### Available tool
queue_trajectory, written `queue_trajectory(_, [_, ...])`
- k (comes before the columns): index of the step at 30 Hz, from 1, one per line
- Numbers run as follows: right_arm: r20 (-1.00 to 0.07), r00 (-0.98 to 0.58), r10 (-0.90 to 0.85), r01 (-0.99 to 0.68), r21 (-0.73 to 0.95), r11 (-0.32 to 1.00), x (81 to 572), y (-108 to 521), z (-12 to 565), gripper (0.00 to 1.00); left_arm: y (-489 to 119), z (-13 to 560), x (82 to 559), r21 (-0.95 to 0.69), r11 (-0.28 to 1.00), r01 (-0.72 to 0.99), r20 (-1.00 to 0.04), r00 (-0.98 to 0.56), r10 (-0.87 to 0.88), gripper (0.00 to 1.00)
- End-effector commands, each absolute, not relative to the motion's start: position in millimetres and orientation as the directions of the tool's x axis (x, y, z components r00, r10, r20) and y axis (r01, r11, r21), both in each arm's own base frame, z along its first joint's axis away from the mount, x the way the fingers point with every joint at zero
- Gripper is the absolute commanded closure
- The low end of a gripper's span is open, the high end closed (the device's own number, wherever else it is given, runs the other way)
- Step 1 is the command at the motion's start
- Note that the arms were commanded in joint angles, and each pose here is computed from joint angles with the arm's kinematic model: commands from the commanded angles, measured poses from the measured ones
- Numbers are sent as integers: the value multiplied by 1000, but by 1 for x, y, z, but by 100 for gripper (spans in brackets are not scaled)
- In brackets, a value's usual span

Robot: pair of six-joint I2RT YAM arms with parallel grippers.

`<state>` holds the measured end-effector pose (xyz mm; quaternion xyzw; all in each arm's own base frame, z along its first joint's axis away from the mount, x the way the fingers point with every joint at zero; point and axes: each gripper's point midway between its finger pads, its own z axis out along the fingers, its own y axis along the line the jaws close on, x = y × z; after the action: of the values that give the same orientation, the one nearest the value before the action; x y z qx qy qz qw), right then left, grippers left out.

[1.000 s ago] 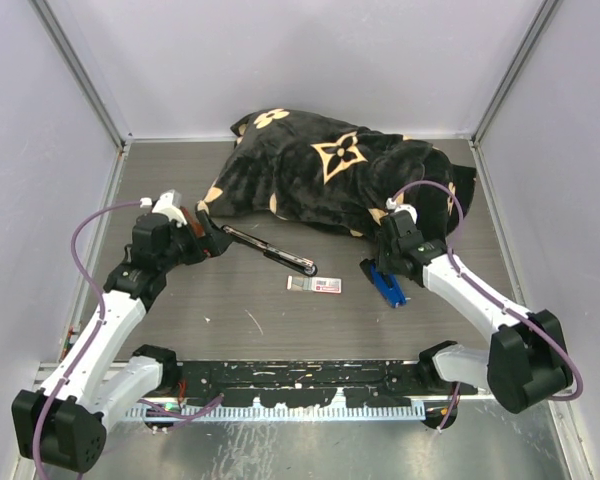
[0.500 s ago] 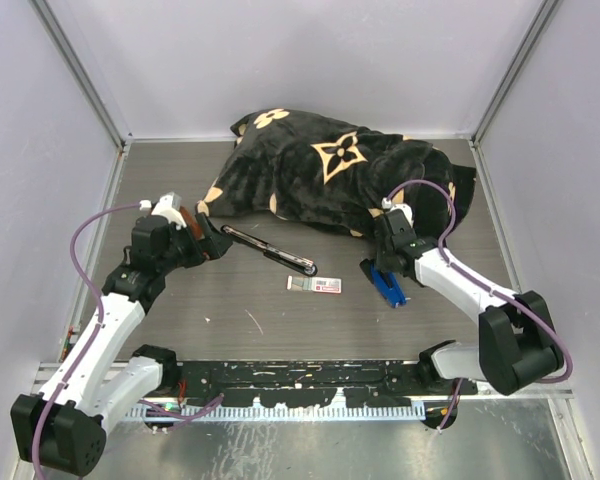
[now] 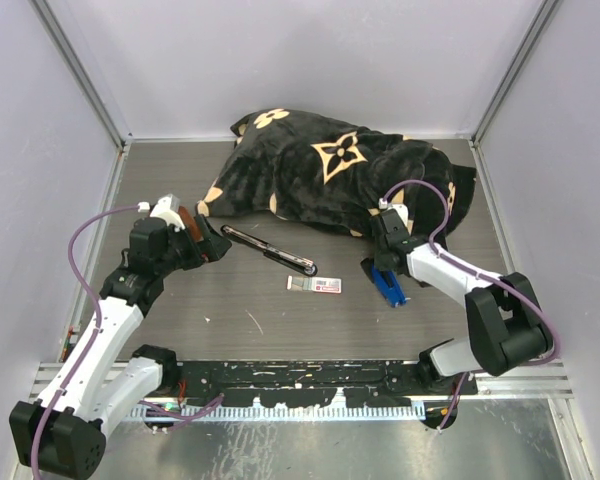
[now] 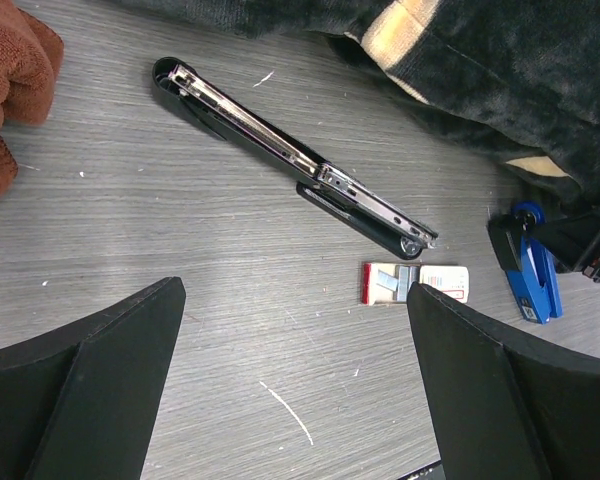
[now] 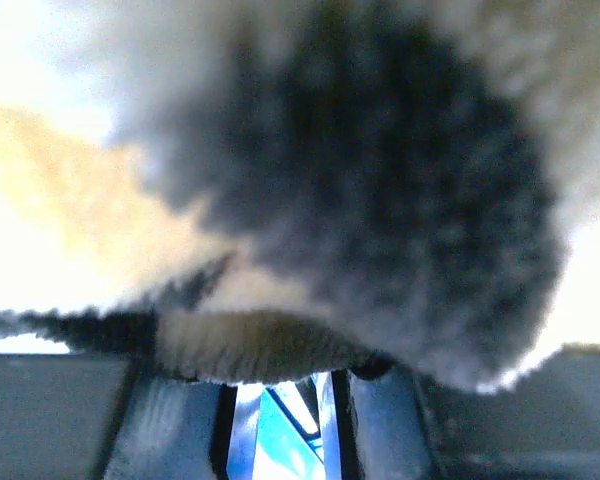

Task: Load the staples into the stapler
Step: Pick up the stapler from the center of the board.

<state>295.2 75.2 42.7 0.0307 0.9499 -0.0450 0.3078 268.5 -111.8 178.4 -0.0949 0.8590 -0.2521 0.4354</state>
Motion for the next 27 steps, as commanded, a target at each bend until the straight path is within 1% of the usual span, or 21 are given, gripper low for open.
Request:
queue_trajectory(1, [-617, -786, 38, 107, -74, 992, 312, 72, 44, 71, -110, 189, 271, -516, 853, 73, -722, -574, -387, 4])
queue_trajectory(6, [-610, -791, 42, 95, -55, 994, 316, 77, 42, 72, -110, 191, 271, -517, 853, 72, -725, -568, -391, 4])
queue_trajectory(15, [-555, -831, 37, 60, -24, 998, 309, 87, 28, 76, -108, 189, 269, -513, 856, 69, -725, -569, -389, 3])
queue_trajectory(20, [-542, -839, 54, 64, -1, 998, 302, 89, 26, 91, -108, 190, 268, -514, 855, 70, -726, -566, -390, 3])
queue_trajectory(23, [-536, -841, 73, 43, 69, 997, 294, 99, 34, 99, -108, 192, 267, -515, 855, 70, -727, -564, -392, 3])
queue_trajectory(27, [-537, -838, 99, 40, 121, 992, 279, 103, 52, 99, -108, 192, 266, -514, 855, 72, -728, -563, -391, 2])
